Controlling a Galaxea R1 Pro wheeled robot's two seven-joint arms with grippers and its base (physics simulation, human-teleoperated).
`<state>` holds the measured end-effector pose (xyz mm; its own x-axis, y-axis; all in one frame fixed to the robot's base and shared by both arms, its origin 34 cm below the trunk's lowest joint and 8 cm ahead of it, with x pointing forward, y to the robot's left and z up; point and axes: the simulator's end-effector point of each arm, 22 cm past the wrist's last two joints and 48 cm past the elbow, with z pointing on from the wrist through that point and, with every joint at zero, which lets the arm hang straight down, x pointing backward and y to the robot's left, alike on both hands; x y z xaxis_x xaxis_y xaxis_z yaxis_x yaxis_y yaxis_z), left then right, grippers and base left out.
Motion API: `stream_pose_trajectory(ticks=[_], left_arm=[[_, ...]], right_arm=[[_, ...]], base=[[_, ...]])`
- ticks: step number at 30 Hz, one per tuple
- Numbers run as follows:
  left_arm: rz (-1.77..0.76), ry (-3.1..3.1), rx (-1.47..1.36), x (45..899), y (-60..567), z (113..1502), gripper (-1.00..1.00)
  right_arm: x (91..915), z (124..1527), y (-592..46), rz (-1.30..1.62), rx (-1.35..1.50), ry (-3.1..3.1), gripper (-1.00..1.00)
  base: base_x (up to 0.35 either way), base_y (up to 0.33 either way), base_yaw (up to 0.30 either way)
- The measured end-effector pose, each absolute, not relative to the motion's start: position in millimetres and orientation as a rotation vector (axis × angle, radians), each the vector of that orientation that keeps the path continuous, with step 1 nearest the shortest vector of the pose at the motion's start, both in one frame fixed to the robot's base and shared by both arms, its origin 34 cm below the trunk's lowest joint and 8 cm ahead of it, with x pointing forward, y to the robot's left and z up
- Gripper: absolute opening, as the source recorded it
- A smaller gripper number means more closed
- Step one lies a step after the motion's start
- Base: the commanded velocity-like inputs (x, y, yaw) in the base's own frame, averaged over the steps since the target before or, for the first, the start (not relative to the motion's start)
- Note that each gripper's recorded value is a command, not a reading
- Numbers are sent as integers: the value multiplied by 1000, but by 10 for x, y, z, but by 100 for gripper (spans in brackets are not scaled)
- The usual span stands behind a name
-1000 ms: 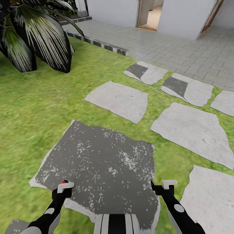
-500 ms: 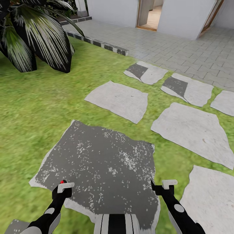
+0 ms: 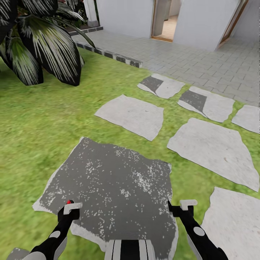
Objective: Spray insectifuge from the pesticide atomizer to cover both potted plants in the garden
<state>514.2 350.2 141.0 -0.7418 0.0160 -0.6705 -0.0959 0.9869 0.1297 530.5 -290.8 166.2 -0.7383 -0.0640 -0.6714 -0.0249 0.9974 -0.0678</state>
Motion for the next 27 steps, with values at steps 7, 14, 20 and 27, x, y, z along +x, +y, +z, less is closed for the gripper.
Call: stream_pose_trajectory(ticks=[7, 14, 20, 27], left_arm=[[199, 2372, -58, 5239, 3502, 1539, -100], [196, 2342, -62, 5341, 3495, 1676, -100], [190, 2313, -59, 5440, 3471, 1808, -100], [205, 2322, -54, 5245, 3524, 1863, -100]], right_arm=[[5398, 1798, -2909, -71, -60, 2374, 100], [5496, 1943, -2908, -70, -58, 2342, 100], [5586, 2085, -2930, -78, -53, 2311, 100], [5594, 2197, -3010, -92, -51, 2296, 100]], base=[[0, 0, 0], [0, 0, 0], [0, 0, -5], [0, 0, -69]])
